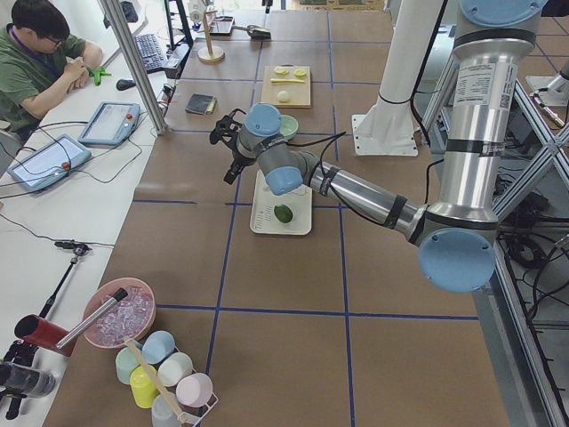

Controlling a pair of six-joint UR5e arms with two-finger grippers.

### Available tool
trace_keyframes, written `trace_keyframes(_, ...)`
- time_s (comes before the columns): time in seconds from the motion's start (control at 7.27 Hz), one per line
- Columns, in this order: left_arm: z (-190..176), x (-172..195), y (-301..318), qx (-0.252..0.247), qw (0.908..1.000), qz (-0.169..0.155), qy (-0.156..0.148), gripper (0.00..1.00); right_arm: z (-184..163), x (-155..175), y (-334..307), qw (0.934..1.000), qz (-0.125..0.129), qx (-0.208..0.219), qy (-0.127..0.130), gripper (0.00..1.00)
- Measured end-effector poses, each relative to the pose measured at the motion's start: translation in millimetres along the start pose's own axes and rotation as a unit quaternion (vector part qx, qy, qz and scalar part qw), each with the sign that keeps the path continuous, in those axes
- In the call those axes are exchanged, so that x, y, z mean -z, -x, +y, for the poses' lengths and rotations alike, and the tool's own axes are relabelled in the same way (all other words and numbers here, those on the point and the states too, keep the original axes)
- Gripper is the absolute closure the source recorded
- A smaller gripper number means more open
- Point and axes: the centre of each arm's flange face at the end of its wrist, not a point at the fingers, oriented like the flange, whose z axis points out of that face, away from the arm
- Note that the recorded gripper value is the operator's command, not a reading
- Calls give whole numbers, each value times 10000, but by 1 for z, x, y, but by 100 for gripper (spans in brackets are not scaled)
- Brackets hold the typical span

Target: Put spoon and bun in bowl

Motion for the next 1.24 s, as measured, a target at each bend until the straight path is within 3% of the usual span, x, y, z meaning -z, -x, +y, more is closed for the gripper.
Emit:
trace_keyframes(0.14,16,-26,-8,396,9985,-374,43,4,0,-1,-1,10000,1,-4,5,0)
trace_keyframes(0.41,42,-66,-25,1193,9889,-881,132,22,1,-2,-2,10000,1,7,-5,0)
trace_keyframes(0.69,64,-100,-50,1957,9747,-1073,142,23,1,-2,-2,10000,3,20,-15,0)
trace_keyframes(1.24,82,-182,-149,2696,9500,-1530,371,28,1,-2,-2,10000,-3,17,-21,0)
